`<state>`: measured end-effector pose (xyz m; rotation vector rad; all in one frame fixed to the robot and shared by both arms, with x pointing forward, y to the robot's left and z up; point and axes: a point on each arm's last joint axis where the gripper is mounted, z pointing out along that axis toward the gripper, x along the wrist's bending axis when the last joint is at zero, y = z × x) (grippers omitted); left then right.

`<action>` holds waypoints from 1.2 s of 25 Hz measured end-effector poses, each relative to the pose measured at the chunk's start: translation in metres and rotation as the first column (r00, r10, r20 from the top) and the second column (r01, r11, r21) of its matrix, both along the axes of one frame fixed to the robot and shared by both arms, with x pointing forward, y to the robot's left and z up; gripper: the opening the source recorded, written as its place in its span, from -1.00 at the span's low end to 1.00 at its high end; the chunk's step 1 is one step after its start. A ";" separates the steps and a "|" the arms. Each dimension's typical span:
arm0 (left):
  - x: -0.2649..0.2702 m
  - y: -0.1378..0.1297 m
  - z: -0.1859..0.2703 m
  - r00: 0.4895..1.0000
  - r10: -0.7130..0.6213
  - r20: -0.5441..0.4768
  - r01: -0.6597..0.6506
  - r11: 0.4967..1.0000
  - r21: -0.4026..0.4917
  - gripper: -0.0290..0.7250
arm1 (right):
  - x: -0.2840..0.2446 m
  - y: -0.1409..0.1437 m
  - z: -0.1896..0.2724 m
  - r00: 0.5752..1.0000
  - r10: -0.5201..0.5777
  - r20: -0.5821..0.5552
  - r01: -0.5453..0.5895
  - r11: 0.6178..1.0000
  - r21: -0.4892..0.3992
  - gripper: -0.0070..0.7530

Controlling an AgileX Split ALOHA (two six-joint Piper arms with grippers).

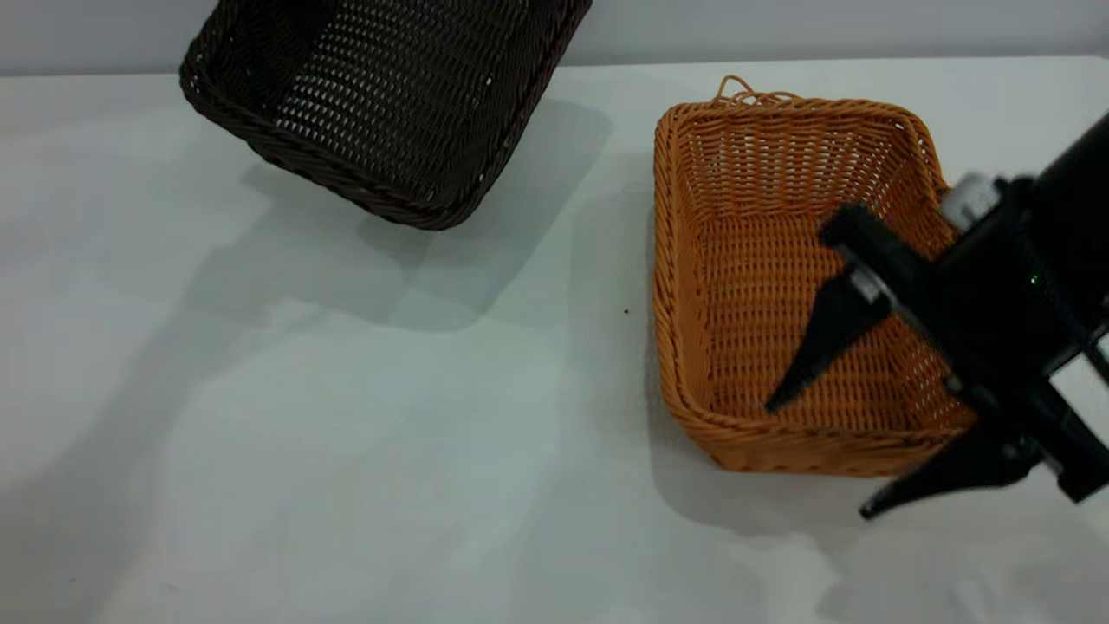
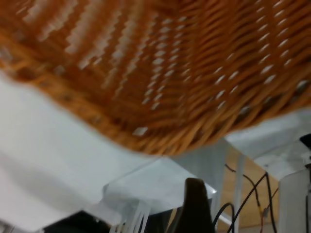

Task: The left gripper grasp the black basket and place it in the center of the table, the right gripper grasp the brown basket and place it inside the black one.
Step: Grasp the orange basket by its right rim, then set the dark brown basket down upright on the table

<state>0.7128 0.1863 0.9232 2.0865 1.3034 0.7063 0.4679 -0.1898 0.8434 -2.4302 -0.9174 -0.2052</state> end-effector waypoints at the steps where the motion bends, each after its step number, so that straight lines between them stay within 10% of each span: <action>1: 0.000 0.000 0.000 1.000 -0.003 0.001 0.003 1.000 0.005 -0.72 | 0.000 -0.001 -0.006 1.000 -0.004 -0.006 0.004 1.000 -0.019 0.34; 14: 0.000 0.000 -0.001 1.000 -0.023 -0.001 0.023 0.999 0.029 -0.72 | 0.018 -0.016 -0.026 0.991 0.006 0.133 0.023 0.977 -0.214 0.28; 22: -0.003 0.001 -0.002 0.993 -0.113 -0.017 0.114 0.987 0.117 -0.72 | 0.043 -0.032 -0.024 0.942 0.096 0.322 0.046 0.913 -0.406 -0.77; 30: -0.010 0.002 0.023 0.967 -0.254 -0.024 0.252 0.937 0.242 -0.72 | 0.102 -0.108 0.008 0.852 0.183 0.490 0.048 0.905 -0.423 -0.82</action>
